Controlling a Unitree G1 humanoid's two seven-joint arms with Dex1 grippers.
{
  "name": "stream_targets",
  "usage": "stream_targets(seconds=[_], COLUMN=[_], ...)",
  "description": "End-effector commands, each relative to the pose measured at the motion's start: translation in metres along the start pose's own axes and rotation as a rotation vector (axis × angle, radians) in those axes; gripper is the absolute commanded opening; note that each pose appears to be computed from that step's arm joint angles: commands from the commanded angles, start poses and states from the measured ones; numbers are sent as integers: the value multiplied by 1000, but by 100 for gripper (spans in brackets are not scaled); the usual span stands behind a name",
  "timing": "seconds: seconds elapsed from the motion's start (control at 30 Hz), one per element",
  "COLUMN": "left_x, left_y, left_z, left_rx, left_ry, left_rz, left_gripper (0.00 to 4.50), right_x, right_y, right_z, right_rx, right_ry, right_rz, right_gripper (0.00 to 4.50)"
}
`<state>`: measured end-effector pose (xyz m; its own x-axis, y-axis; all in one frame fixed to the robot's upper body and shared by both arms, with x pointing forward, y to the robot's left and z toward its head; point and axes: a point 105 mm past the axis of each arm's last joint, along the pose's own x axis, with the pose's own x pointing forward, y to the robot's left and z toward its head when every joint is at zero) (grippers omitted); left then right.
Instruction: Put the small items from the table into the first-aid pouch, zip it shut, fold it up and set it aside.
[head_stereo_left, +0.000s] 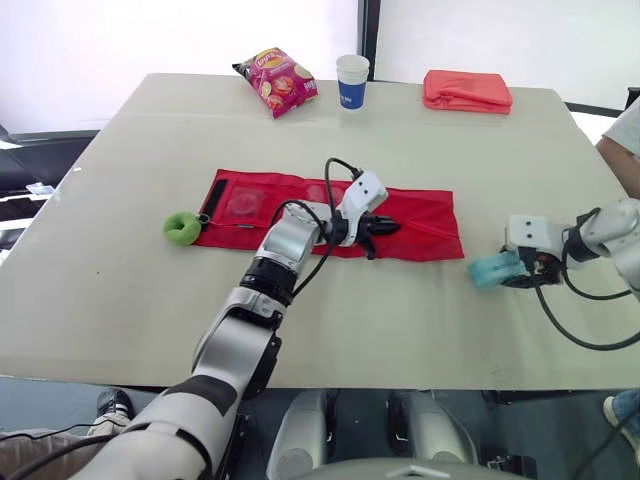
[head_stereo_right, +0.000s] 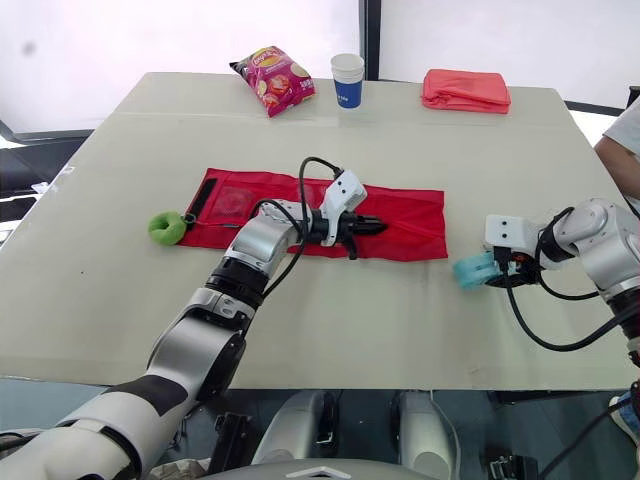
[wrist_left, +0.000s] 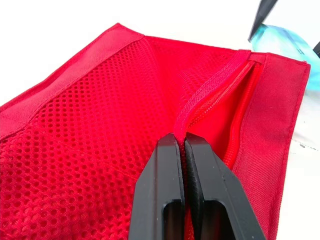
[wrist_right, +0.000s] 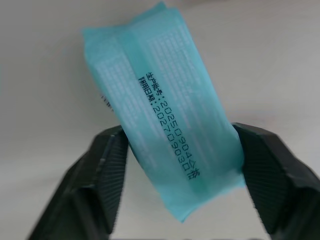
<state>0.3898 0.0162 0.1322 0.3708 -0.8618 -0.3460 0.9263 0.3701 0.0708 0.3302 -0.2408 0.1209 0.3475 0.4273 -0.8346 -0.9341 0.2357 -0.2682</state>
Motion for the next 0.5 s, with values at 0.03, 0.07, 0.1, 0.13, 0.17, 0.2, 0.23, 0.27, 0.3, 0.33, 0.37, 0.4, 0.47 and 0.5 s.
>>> stream_targets(seconds=[0.03, 0.07, 0.1, 0.13, 0.17, 0.2, 0.23, 0.27, 0.3, 0.33, 0.37, 0.4, 0.47, 0.5], left_x=[2, 2, 4, 5, 6, 7, 9, 10, 12, 14, 16, 18, 23, 24], left_y=[-3, -4, -4, -5, -6, -6, -7, -8, -9, -11, -13, -15, -20, -23], left_z=[17, 17, 17, 18, 19, 20, 21, 21, 22, 23, 23, 24, 27, 28], left_rx=[51, 51, 52, 52, 52, 52, 50, 49, 48, 47, 47, 47, 51, 54], left_ry=[-38, -39, -41, -43, -46, -47, -49, -52, -53, -55, -55, -57, -62, -64], left_rz=[-8, -9, -11, -12, -12, -12, -13, -15, -17, -20, -23, -29, -44, -52], left_gripper=[0, 0, 0, 0, 0, 0, 0, 0, 0, 0, 0, 0, 0, 0], right_x=[-18, -22, -30, -38, -45, -51, -55, -57, -58, -57, -56, -51, -39, -32], right_y=[1, 4, 12, 19, 26, 34, 43, 53, 61, 67, 70, 70, 66, 61], right_z=[12, 12, 15, 18, 22, 24, 29, 34, 39, 44, 48, 54, 62, 64], right_rx=[66, 80, 167, 254, 324, 391, 458, 498, 511, 526, 551, 591, 648, 673], right_ry=[-93, -108, -157, -206, -242, -251, -271, -289, -290, -277, -273, -290, -303, -304], right_rz=[-96, -130, -179, -221, -268, -306, -316, -319, -329, -355, -378, -397, -434, -463], right_gripper=[160, 99, 89, 89, 89, 89, 89, 89, 89, 89, 89, 89, 89, 89])
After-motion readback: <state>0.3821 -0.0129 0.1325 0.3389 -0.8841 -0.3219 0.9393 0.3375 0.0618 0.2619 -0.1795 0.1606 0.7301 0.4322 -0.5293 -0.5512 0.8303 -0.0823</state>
